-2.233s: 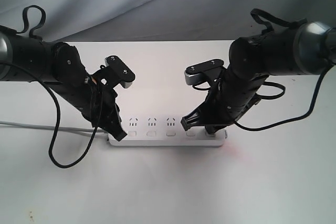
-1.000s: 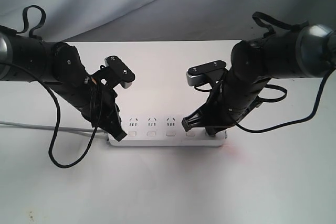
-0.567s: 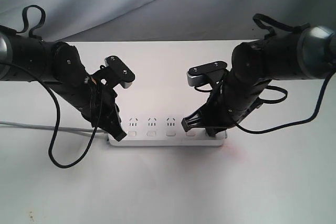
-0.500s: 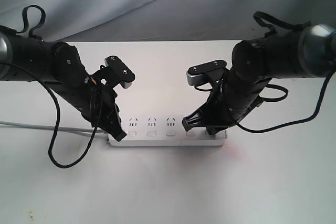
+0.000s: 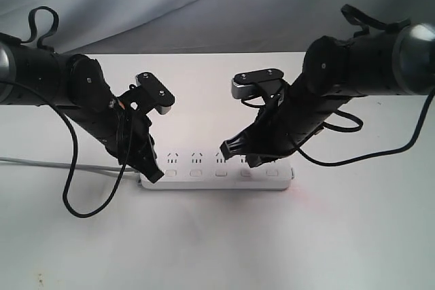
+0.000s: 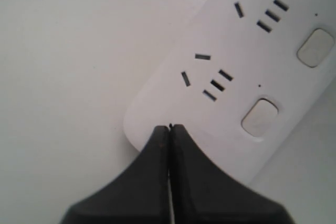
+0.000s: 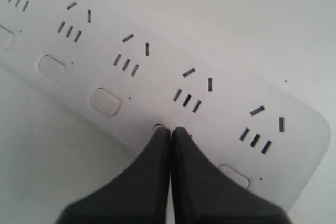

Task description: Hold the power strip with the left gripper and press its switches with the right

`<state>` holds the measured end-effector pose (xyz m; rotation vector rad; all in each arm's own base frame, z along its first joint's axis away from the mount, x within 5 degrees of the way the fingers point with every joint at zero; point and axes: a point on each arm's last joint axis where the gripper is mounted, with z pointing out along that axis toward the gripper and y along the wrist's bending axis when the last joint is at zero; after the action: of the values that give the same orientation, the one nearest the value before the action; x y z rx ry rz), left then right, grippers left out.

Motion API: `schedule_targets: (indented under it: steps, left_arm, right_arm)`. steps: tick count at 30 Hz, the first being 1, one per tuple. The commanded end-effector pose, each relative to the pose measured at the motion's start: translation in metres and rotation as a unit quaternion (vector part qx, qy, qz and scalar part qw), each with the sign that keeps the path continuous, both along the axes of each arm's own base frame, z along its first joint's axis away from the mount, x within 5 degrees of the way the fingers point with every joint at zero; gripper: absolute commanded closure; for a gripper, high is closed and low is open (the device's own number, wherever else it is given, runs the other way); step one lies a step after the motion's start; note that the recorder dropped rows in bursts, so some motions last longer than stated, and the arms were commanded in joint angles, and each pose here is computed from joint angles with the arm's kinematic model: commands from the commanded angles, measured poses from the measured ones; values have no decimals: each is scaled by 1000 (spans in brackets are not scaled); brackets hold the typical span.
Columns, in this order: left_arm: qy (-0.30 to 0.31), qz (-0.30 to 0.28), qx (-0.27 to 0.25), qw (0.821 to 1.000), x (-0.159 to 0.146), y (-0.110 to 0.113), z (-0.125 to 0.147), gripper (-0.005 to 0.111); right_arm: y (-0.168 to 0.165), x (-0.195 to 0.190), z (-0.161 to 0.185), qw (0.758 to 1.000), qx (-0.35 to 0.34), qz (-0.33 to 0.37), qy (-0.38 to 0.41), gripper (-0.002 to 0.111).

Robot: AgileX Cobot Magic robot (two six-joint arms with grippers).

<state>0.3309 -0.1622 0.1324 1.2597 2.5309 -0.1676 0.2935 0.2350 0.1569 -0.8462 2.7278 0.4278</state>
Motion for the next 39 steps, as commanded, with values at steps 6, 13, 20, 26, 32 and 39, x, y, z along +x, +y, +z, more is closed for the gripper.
schedule_targets:
  steps: [6,13,20,26,32,39]
  left_arm:
    - [26,-7,12,1000,-5,0,-9,107]
    - [26,-7,12,1000,-5,0,-9,107]
    - [26,-7,12,1000,-5,0,-9,107]
    - [27,-7,12,1000,-5,0,-9,107]
    - [27,-7,12,1000,-5,0,-9,107]
    - [25,-7,12,1000,-5,0,-8,107]
  right_arm:
    - [3,3,-20,1000,-8,-1,14,108]
    - [2,0,-20,999,-11,1,30,108]
    - [17,-13,-28,998,-35,55,17,108]
    - [16,-13,-48,997,-64,43,31,108]
    - [17,-10,-38,998,-55,38,13,108]
    - [21,-13,5,999,2,37,-25,108]
